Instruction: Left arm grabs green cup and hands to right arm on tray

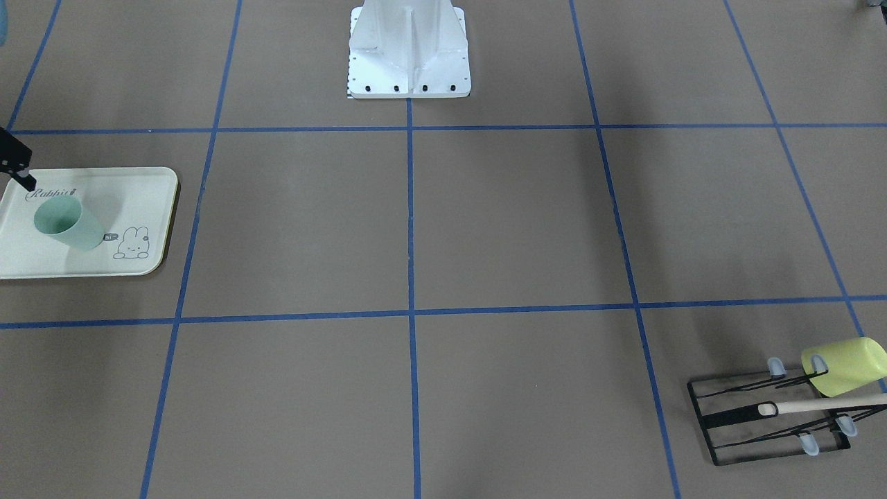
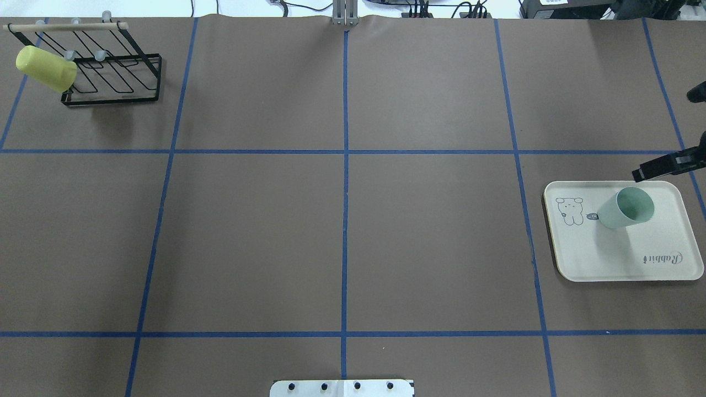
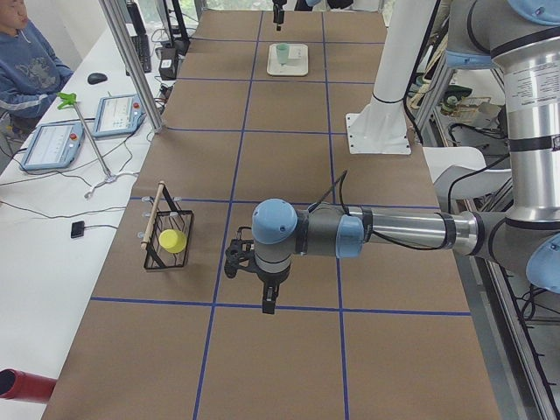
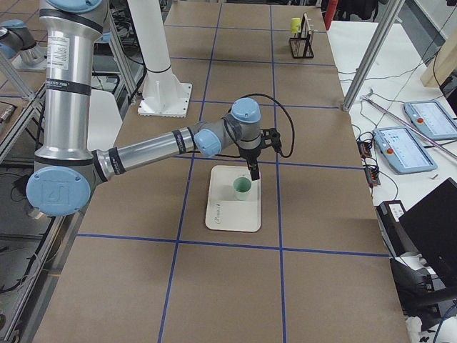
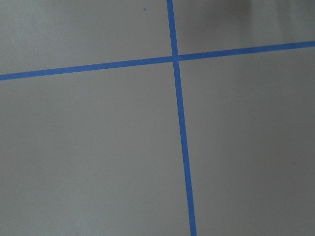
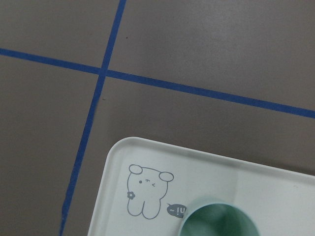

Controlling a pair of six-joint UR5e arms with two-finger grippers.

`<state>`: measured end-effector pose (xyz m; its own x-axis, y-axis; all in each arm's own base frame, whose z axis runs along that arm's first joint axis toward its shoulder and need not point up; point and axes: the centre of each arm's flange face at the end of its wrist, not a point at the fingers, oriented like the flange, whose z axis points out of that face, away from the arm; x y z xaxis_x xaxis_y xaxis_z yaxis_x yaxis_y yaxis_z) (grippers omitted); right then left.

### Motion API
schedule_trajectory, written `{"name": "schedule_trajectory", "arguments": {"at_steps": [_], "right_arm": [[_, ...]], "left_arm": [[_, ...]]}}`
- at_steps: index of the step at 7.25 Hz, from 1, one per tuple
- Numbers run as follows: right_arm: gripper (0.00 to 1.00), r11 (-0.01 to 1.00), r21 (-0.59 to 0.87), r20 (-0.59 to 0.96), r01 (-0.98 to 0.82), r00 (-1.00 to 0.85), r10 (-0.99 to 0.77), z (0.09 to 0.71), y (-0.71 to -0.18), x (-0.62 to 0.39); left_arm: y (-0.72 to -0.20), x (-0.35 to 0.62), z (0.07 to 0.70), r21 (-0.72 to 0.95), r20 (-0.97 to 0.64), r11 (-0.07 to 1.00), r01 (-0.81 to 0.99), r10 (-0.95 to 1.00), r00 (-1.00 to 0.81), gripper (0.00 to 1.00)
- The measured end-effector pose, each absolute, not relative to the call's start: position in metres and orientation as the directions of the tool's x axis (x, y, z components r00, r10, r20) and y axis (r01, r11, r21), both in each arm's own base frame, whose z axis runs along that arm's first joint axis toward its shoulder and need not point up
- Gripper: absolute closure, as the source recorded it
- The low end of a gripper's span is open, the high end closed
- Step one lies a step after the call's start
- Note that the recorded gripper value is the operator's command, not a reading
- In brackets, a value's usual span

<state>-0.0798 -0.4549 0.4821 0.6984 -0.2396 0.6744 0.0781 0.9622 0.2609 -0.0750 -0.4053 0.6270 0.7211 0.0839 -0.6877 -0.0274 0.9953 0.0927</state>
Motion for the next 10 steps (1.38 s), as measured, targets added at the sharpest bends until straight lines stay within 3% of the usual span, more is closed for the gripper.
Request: {"name": "schedule_trajectory", "arguments": {"at_steps": [2, 4, 7, 10], "right_arm": [[0.0, 0.953, 0.252, 0.611, 0.169, 0.736, -0.293, 0.482, -0.473, 0.009], [0.0, 0.96, 0.198, 0.591, 0.199, 0.756, -0.279, 0.51, -0.455, 0.077], [0.0, 0.979, 0.07, 0.608, 0.19, 0.77, -0.193, 0.57, -0.425, 0.095], [0.0, 0.979, 0.082, 0.609, 0.188, 0.768, -0.199, 0.609, -0.428, 0.094]], "left_arm": [[-0.405, -0.075, 0.628, 0.092, -0.687, 0.995, -0.026, 0.083, 0.722, 0.0], [-0.404, -0.076, 0.629, 0.089, -0.687, 0.996, -0.026, 0.08, 0.722, 0.0], [-0.403, -0.076, 0.63, 0.086, -0.688, 0.996, -0.026, 0.078, 0.722, 0.0], [-0.401, -0.075, 0.631, 0.083, -0.688, 0.996, -0.026, 0.076, 0.722, 0.0]]}}
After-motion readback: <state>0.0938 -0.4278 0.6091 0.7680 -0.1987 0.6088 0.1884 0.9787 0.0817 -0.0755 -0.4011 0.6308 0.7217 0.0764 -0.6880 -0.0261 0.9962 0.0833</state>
